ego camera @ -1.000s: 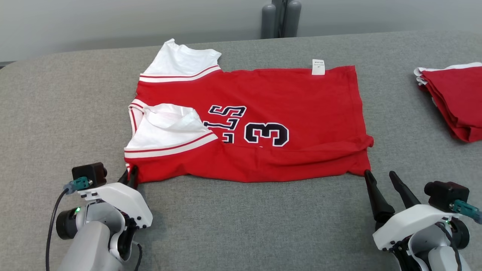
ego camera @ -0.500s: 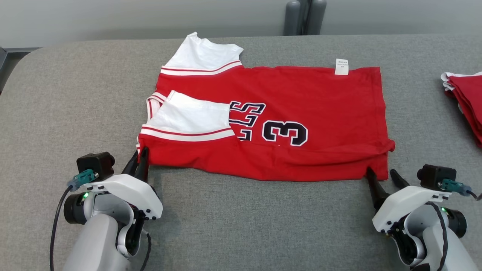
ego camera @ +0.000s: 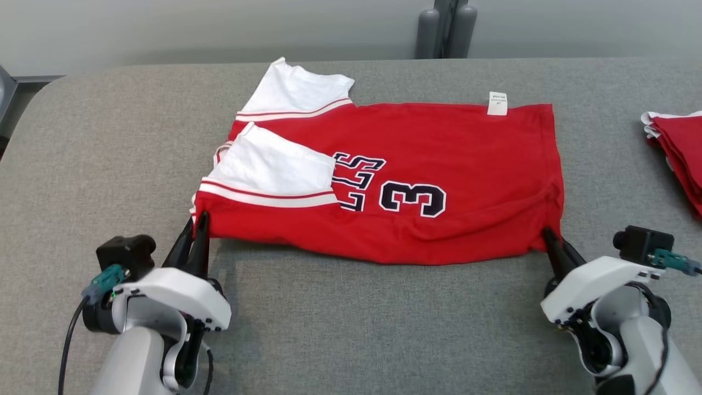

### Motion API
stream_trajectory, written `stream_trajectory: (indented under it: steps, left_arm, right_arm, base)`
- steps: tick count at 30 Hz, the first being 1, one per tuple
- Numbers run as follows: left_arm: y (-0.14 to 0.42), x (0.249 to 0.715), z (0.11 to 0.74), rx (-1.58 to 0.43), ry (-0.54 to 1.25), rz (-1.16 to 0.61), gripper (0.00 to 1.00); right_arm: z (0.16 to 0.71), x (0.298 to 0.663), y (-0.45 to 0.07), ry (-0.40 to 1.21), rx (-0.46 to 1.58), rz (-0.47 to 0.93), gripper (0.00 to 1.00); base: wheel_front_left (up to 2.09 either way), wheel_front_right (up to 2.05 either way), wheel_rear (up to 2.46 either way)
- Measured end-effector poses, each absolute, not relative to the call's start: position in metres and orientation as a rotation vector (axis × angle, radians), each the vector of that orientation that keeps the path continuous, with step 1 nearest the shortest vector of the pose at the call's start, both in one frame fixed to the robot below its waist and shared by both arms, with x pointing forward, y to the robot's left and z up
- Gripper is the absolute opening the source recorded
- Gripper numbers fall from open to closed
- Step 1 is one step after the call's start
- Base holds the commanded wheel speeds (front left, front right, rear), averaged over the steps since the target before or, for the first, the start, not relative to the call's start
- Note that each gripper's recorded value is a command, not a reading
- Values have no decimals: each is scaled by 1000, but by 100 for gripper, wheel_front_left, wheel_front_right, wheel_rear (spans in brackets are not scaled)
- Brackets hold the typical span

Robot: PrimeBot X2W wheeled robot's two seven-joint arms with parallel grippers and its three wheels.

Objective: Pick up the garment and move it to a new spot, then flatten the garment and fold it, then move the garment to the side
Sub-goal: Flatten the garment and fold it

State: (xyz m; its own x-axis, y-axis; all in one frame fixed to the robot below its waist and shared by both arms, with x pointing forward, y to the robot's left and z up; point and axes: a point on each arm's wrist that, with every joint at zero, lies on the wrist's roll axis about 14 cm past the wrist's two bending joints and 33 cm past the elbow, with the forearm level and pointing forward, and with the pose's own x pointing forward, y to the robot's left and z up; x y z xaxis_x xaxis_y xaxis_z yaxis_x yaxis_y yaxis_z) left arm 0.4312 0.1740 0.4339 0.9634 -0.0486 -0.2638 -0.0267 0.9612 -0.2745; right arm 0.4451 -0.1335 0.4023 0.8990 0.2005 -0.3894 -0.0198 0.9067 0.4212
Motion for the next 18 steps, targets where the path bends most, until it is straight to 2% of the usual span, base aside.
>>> stream_trajectory:
  steps: [9,18]
  left_arm:
    - [182,396,443,-336,256,20,0]
    - [164,333,414,-403,430,29,0]
  right_arm:
    - [425,410,-165,444,497,123,0]
    - [415,364,-181,523,514,74,0]
  base:
    - [0,0,0]
    - [0,0,0]
